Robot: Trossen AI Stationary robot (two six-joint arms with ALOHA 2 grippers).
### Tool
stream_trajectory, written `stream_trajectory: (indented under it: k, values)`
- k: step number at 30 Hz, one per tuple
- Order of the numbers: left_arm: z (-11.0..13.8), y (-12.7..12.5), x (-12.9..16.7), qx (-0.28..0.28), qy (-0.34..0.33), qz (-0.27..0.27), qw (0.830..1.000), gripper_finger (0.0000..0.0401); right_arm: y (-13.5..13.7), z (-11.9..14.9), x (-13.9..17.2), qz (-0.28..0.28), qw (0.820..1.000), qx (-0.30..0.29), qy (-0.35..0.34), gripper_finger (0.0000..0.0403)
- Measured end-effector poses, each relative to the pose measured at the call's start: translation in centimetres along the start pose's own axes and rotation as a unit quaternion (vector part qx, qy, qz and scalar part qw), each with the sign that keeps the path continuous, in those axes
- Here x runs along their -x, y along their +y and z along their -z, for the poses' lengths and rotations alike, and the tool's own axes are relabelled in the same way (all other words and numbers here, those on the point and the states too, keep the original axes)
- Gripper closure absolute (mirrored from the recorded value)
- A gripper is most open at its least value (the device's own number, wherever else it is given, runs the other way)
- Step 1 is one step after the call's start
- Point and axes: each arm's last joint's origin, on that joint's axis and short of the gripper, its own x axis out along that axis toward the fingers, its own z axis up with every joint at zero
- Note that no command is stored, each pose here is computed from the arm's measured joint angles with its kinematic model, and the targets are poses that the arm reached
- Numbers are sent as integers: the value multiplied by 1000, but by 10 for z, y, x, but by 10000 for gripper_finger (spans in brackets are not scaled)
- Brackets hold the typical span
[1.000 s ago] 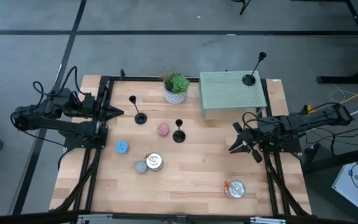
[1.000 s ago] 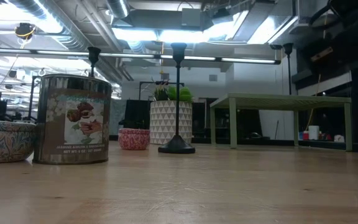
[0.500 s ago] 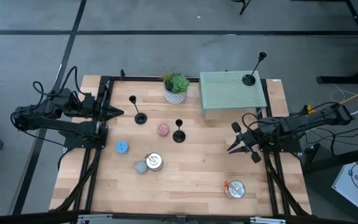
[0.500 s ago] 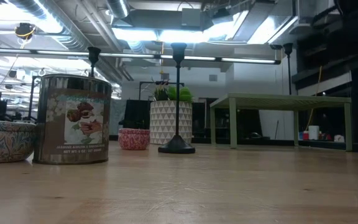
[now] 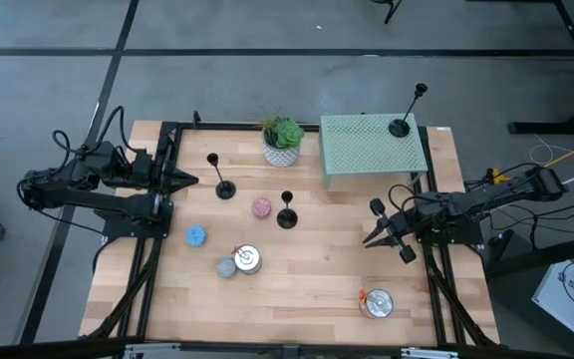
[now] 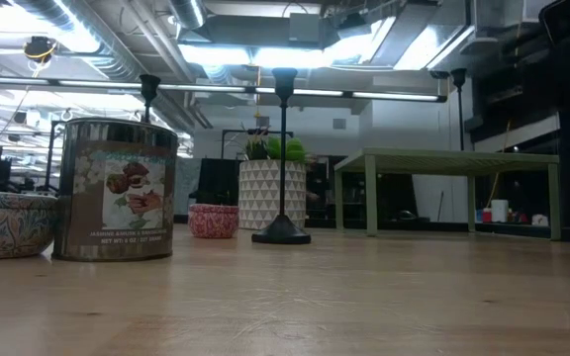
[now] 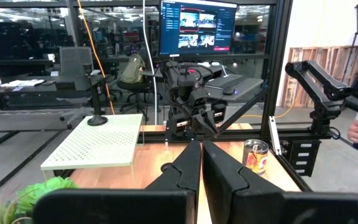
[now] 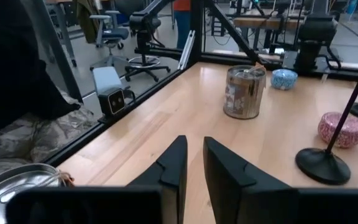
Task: Pick & Place candle stick holders
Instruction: Put the right black candle holder and aligned with other black candle holder on the shelf
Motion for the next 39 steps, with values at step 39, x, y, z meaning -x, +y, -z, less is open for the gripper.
stream_trajectory:
  k: [39]
  values:
    - [0, 0, 0, 0, 0, 0, 1000, 388, -11, 1, 3, 40, 995, 88, 5, 348]
